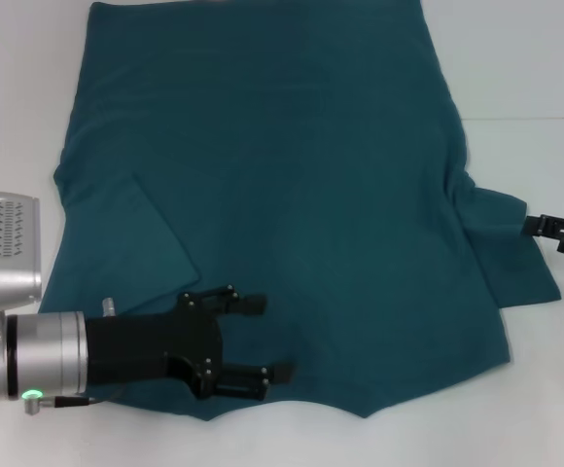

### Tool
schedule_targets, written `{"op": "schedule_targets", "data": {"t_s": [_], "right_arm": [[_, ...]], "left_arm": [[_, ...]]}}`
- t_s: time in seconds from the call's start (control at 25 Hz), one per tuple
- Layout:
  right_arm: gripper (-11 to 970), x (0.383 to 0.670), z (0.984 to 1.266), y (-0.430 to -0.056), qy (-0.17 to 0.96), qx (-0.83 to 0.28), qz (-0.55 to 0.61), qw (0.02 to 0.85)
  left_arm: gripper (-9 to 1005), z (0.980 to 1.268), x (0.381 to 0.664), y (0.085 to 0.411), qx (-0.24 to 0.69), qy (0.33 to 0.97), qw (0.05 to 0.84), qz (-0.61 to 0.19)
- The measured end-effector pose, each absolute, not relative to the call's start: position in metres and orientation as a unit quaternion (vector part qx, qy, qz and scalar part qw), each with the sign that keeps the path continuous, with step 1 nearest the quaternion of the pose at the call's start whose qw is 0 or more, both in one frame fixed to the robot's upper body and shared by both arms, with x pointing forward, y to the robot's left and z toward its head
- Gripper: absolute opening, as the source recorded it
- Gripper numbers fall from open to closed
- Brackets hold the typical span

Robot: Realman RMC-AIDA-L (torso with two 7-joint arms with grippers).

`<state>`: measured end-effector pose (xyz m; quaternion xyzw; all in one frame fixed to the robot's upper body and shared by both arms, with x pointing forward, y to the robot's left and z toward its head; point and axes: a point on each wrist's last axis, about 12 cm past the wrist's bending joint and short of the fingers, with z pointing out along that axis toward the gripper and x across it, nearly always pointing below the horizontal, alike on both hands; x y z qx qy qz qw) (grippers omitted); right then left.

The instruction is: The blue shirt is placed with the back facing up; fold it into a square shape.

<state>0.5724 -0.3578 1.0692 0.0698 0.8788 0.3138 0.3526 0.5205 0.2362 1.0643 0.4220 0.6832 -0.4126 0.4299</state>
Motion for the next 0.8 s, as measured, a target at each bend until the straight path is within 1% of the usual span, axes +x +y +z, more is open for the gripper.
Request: {"op": "schedule_targets", "data": {"t_s": [0.44, 0.8], "right_arm": [[883, 0.583, 1.054, -0.334, 0.882, 0.06, 0.3, 0.358], [882, 0.585, 1.055, -0.331, 0.88, 0.058, 0.301, 0.362]], "left_arm": [[949, 1.065, 0.522, 0.238, 0.421, 0.684, 0.432, -0.41], [949, 1.065, 0.522, 0.239, 0.421, 0.686, 0.432, -0.408]]}}
